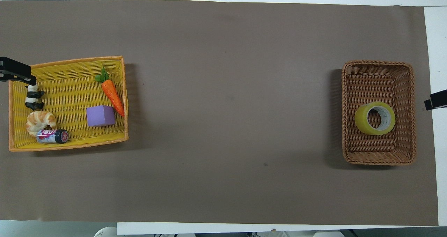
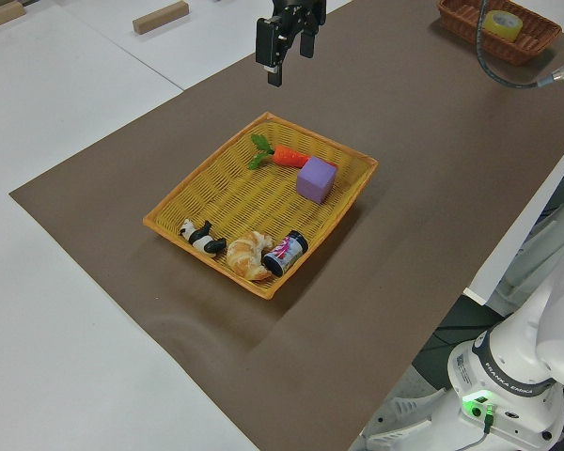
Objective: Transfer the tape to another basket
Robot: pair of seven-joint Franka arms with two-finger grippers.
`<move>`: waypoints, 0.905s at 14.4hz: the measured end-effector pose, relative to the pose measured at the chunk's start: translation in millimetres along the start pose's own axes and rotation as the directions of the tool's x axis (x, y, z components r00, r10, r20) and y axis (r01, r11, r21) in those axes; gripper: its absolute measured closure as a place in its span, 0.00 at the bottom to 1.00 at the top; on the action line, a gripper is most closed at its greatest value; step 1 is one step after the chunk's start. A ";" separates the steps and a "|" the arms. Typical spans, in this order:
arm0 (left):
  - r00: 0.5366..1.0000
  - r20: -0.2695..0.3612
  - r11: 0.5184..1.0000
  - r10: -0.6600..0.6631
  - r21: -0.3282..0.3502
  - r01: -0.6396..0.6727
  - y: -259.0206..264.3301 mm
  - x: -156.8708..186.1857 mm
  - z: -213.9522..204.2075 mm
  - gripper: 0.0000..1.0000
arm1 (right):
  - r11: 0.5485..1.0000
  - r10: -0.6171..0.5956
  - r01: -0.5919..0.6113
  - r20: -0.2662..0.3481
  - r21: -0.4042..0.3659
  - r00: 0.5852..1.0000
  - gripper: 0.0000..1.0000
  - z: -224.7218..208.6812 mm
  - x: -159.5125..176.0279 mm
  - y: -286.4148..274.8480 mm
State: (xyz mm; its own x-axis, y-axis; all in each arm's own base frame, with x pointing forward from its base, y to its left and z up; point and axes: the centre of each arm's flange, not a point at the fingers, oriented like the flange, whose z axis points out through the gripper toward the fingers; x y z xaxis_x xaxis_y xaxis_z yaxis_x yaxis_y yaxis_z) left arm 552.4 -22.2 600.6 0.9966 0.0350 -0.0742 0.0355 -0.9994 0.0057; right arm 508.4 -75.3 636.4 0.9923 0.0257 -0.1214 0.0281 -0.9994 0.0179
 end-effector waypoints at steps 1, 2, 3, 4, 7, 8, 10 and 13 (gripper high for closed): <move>1.000 0.000 1.000 0.000 0.000 0.000 0.0 0.0 0.0 0.00 | 1.000 0.017 -0.017 0.004 0.002 1.000 0.00 -1.0 0.7 2.3; 1.000 0.000 1.000 0.000 0.000 0.000 0.0 0.0 0.0 0.00 | 1.000 0.030 -0.030 0.003 0.004 1.000 0.00 -1.5 1.4 5.0; 1.000 0.000 1.000 0.000 0.000 0.000 0.0 0.0 0.0 0.00 | 0.999 0.036 -0.036 0.001 0.005 0.999 0.00 -1.5 1.8 6.8; 1.000 0.000 1.000 0.000 0.000 0.000 0.0 0.0 0.0 0.00 | 0.999 0.039 -0.039 0.001 0.005 0.999 0.00 -1.3 2.1 7.4; 1.000 0.000 1.000 0.000 0.000 0.000 0.0 0.0 0.0 0.00 | 0.999 0.042 -0.042 0.003 0.005 0.999 0.00 -0.4 2.9 7.1; 1.000 0.000 1.000 0.000 0.000 0.000 0.0 0.0 0.0 0.00 | 0.999 0.043 -0.043 0.004 0.005 0.999 0.00 0.3 3.3 7.2; 1.000 0.000 1.000 0.000 0.000 0.000 0.0 0.0 0.0 0.00 | 0.999 0.048 -0.048 0.007 0.006 0.999 0.00 1.5 4.0 8.8; 1.000 0.000 1.000 0.000 0.000 0.000 0.0 0.0 0.0 0.00 | 0.998 0.070 -0.070 0.008 0.009 0.998 0.00 2.4 2.1 19.6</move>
State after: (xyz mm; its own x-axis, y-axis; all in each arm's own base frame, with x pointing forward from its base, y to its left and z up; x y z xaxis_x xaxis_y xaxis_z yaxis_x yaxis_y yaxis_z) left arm 552.4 -22.2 600.6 0.9966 0.0350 -0.0745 0.0355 -0.9994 0.0057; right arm 510.7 -94.9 634.1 0.9908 -0.0444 -0.1281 -0.0424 -0.9989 0.0178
